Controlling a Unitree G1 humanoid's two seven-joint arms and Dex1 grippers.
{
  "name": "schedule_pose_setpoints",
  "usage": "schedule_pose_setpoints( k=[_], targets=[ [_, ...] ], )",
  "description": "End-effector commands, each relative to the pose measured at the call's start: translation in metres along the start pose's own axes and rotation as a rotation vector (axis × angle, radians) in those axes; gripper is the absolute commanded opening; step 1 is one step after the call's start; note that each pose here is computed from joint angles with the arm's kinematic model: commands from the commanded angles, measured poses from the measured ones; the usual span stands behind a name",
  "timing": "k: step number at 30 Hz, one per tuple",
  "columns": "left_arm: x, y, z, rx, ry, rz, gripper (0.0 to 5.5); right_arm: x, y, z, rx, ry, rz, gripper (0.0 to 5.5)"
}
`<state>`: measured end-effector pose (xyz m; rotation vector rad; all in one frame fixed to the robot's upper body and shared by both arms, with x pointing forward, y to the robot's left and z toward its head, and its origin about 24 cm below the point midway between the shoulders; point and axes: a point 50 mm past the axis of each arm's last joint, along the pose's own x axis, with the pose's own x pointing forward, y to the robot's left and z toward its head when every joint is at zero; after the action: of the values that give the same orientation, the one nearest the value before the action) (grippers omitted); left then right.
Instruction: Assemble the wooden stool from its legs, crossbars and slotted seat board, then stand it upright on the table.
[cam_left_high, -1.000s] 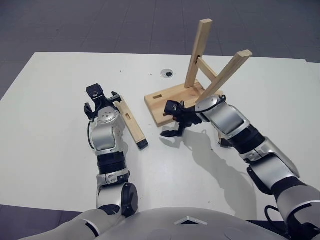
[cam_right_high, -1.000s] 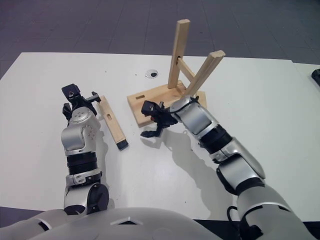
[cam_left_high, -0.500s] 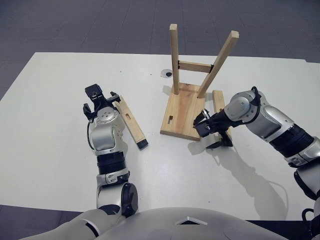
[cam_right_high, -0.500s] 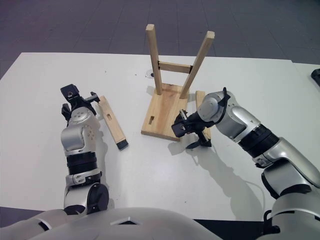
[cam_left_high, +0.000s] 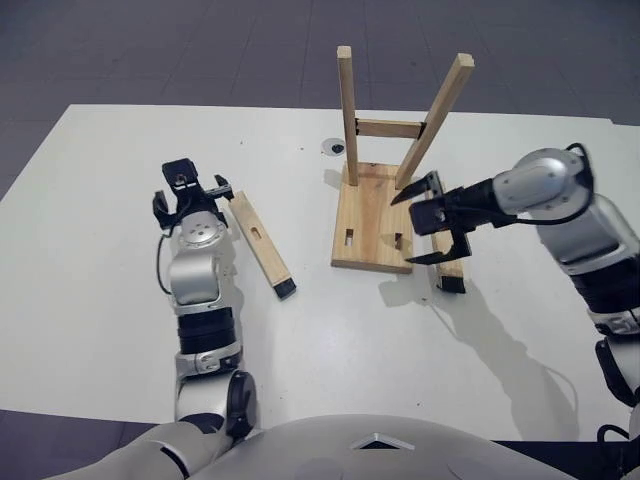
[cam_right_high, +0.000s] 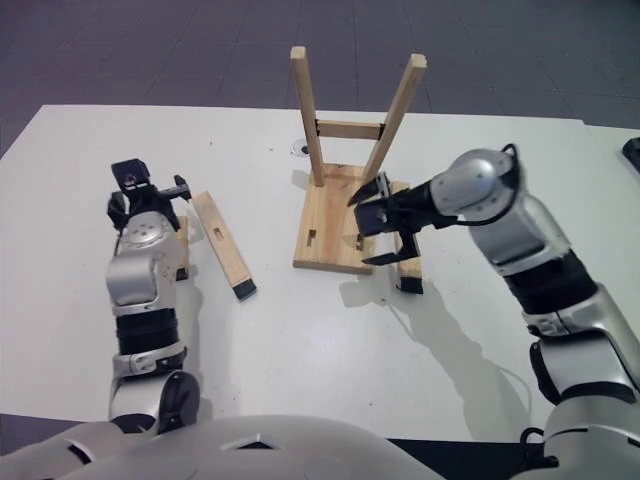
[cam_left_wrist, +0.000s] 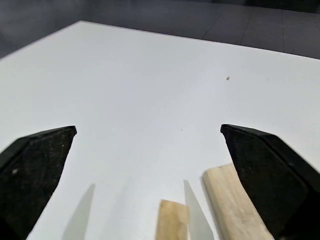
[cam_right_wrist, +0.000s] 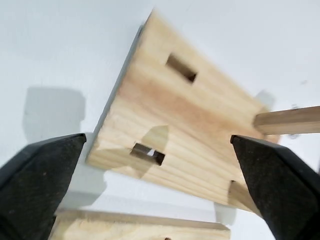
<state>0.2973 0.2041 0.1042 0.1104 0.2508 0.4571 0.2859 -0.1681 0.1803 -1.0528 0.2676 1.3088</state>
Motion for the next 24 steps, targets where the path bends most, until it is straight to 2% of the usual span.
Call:
schedule_pose_setpoints(
  k=[1, 4, 7, 11, 13, 16, 24],
  targets=[
    [-0.005, 0.027, -0.004, 0.229, 0.024, -0.096, 5.40, -0.024, -0.005, 0.005, 0.294, -0.221, -0.394, 5.38],
    [-0.010, 0.024, -0.014, 0.252, 0.108, -0.243, 5.40, -0.028, 0.006, 0.006, 0.500, -0.359, -0.563, 5.38],
    [-0.015, 0.024, -0.028, 0.309, 0.150, -0.311, 5.40, -0.026, 0.014, 0.005, 0.588, -0.380, -0.613, 5.38],
    [-0.022, 0.018, -0.040, 0.332, 0.162, -0.402, 4.77, -0.021, 0.019, 0.004, 0.658, -0.383, -0.644, 5.40],
    [-0.019, 0.025, -0.055, 0.407, 0.219, -0.361, 4.46, -0.019, 0.020, 0.005, 0.674, -0.390, -0.648, 5.40],
    [-0.018, 0.028, -0.072, 0.407, 0.304, -0.390, 3.89, -0.017, 0.021, 0.006, 0.690, -0.395, -0.650, 5.40],
    [-0.027, 0.034, -0.110, 0.202, 0.719, -0.566, 2.57, -0.008, 0.020, 0.015, 0.729, -0.443, -0.649, 5.40]
  ],
)
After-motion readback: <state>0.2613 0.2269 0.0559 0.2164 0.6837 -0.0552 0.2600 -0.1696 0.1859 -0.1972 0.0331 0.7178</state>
